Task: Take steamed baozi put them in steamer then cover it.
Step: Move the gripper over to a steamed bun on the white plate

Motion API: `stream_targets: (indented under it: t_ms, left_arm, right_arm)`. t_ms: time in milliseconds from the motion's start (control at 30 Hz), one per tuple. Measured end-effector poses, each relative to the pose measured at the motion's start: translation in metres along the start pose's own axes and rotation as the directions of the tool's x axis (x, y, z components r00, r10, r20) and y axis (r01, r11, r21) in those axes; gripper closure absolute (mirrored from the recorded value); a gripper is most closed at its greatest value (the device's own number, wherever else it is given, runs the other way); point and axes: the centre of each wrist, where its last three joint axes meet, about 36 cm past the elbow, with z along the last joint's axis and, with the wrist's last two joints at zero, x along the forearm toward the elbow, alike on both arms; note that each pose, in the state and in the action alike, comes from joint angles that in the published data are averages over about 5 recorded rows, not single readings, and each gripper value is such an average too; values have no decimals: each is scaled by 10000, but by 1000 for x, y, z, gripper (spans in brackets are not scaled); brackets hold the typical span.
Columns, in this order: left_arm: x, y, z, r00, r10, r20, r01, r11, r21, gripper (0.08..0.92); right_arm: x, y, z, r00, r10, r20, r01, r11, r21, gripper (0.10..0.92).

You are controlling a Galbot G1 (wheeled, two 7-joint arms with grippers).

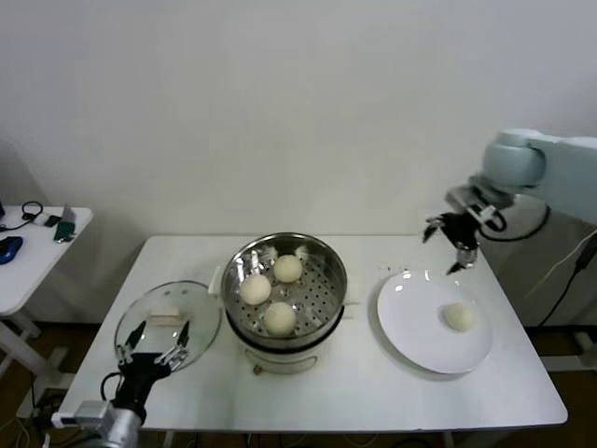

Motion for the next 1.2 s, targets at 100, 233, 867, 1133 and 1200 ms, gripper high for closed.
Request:
stream_targets:
  t_ms: [100, 233, 867, 1133, 1200]
  left_arm:
    - [0, 1, 2, 10000, -24, -32, 24, 10000, 9, 177]
    - [0, 1, 4, 10000, -65, -74, 65, 10000, 26, 177]
    - [6, 0, 10, 9994, -206, -267, 206, 9998, 14, 177]
    - [7, 0, 11, 9993, -231, -288, 231, 9997, 8, 177]
    - [6, 0, 11, 9993, -234, -284, 234, 9997, 11, 177]
  right_arm:
    - [-21, 16, 23, 9997, -61, -229, 48, 9983, -574, 200]
    - [-49, 30, 44, 9985, -96, -532, 37, 9939, -1100, 200]
    - [-162, 47, 69, 9917, -449, -1203, 203, 9799, -1984, 200]
    - [-190, 47, 69, 9908, -569, -1225, 291, 9756, -2177, 200]
    - [-194, 46, 69, 9908, -560, -1233, 275, 9748, -2214, 202]
